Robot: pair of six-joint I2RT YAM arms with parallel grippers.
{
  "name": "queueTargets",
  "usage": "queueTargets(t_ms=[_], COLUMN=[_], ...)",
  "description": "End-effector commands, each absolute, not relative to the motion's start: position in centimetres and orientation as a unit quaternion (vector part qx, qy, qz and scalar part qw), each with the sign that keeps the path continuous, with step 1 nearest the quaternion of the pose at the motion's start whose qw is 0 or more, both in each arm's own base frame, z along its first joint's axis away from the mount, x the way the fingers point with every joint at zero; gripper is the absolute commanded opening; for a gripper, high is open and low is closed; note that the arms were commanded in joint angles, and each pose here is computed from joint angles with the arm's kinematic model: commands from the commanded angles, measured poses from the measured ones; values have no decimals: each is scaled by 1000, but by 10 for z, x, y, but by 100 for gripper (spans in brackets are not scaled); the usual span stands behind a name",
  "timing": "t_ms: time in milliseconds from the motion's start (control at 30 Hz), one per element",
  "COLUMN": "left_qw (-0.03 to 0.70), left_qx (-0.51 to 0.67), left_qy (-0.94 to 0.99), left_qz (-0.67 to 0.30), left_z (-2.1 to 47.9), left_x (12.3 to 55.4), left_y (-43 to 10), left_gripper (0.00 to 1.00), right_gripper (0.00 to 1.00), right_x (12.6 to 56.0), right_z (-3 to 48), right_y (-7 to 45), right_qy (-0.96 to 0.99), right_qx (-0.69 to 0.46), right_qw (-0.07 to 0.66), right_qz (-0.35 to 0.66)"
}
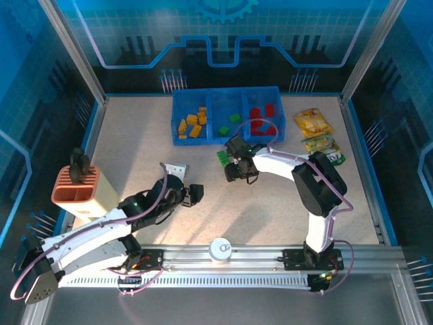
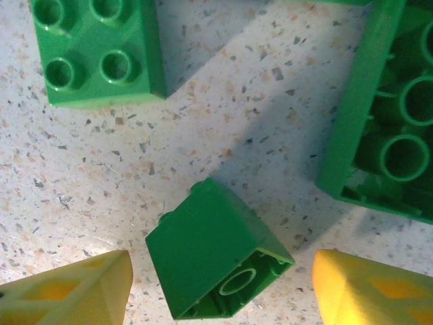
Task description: Sort the legos into containers by color
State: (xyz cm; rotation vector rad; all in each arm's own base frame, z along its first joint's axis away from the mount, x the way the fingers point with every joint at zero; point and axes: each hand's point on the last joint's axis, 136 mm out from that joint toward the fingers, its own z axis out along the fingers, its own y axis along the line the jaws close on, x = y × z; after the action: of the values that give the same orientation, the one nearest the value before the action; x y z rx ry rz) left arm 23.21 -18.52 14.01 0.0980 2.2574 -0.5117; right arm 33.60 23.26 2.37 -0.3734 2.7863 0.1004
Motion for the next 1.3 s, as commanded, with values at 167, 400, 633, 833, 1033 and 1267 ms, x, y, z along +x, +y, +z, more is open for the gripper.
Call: queueTargets(t_ms=[167, 400, 633, 833, 1033, 1267], left_qw=[398, 396, 397, 396, 395, 393], left_qx=[32, 27, 24, 20, 22, 20], left_qy=[897, 899, 900, 901, 901, 902], left_qz=[-189, -184, -180, -179, -178, -178], left_z=[132, 128, 128, 124, 123, 120], left_x=[229, 226, 223, 222, 222, 220], left_y=[-179, -175, -171, -169, -169, -168], left_gripper=[68, 68, 68, 68, 68, 65], right_gripper=[60, 45, 38, 33, 31, 30], right_x=[321, 315, 312, 313, 318, 330], right_z=[12, 18, 30, 46, 65, 86], right_y=[249, 256, 267, 275, 279, 282], right_qy=[978, 975, 970, 966, 960, 955], right_qx=[-151, -160, -173, -184, -188, -195], right_qw=[140, 148, 162, 172, 191, 216], right_qz=[46, 47, 54, 67, 73, 63])
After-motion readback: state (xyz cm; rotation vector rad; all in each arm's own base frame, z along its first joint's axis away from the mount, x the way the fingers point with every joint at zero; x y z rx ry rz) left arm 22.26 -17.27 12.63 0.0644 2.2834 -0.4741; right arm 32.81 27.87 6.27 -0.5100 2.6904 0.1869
